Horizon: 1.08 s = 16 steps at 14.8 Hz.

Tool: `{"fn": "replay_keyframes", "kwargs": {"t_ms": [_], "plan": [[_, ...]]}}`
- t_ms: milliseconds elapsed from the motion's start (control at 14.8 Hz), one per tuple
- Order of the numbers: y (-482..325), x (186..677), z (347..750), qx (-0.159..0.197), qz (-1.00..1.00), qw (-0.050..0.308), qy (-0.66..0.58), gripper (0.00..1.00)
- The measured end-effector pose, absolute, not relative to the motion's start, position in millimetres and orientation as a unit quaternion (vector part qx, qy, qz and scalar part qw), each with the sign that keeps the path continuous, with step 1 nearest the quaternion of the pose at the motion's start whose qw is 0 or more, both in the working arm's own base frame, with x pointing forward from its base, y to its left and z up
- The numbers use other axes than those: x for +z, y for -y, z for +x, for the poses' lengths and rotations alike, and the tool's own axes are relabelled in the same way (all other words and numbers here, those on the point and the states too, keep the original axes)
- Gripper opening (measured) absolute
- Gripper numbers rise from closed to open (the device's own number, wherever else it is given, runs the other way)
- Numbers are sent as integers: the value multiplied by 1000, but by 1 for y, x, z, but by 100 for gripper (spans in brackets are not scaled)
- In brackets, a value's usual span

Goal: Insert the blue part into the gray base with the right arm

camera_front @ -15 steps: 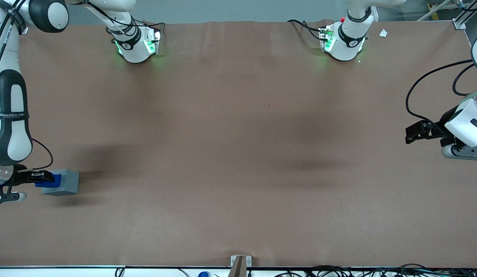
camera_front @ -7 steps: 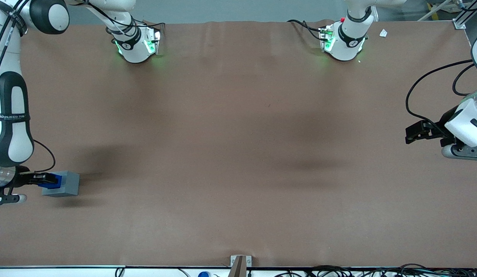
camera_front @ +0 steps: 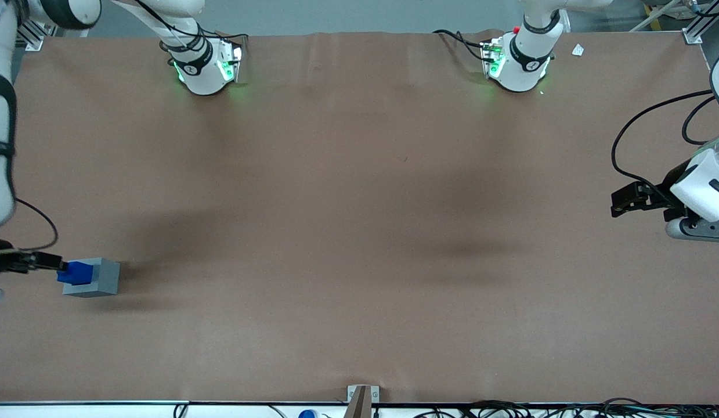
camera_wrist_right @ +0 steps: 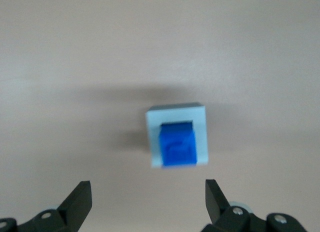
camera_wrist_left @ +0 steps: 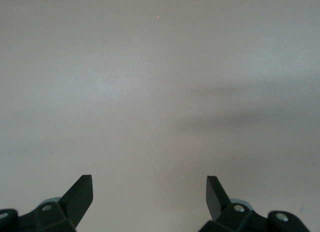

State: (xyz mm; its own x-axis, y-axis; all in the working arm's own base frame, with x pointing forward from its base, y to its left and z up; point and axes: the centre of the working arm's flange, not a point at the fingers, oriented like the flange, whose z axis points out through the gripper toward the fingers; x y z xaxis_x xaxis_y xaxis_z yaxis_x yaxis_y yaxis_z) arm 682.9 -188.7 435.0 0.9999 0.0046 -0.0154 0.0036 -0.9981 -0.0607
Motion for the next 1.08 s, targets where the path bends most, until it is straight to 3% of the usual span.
{"fn": "replay_keyframes", "kwargs": {"t_ms": [203, 475, 881, 1085], "plan": [[139, 537, 645, 23, -999, 35, -24, 100], [86, 621, 603, 15, -999, 15, -27, 100], [59, 642, 596, 0, -1000, -29, -7, 100], [47, 642, 598, 0, -999, -33, -2, 100]]}}
